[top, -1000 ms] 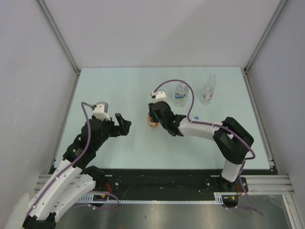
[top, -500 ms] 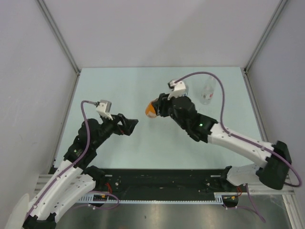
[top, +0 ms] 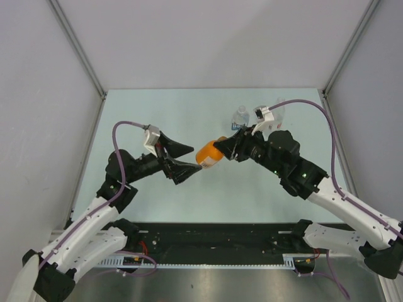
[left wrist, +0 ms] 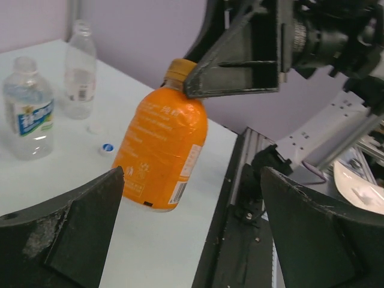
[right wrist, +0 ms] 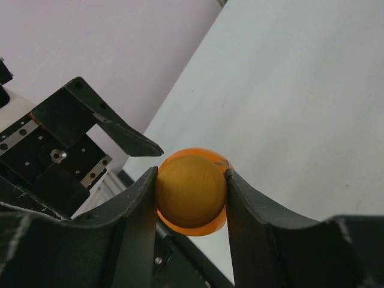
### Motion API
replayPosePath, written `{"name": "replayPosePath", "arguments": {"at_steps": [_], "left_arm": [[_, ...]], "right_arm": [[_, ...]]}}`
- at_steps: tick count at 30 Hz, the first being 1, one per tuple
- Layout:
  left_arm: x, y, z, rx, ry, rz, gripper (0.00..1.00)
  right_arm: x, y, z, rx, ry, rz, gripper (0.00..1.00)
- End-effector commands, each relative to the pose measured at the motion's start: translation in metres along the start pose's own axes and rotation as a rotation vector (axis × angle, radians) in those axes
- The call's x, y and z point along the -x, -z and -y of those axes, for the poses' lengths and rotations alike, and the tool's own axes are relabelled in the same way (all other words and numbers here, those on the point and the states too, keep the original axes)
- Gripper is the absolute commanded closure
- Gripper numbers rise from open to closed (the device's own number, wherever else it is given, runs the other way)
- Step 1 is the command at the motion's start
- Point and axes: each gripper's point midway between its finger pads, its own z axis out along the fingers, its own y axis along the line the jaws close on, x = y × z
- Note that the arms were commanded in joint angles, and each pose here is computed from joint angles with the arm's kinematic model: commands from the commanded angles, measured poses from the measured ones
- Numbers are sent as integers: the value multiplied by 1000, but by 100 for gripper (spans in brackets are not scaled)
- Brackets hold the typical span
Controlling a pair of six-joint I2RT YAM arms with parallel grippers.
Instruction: Unscrew the bottle caps
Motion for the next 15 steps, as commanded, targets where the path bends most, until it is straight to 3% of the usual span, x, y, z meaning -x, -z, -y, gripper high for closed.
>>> {"name": "replayPosePath", "arguments": {"at_steps": [1, 6, 15], "left_arm": [[17, -4, 51, -247, -110, -7, 0], [-6, -18, 57, -282, -79, -127, 0], [-17, -33, 55, -263, -108, -147, 0]], "right_arm": [[0, 26, -27, 169, -102, -65, 100], [-3, 40, -42, 270, -97, -88, 100], [-6, 53, -61, 379, -104, -125, 100]]}}
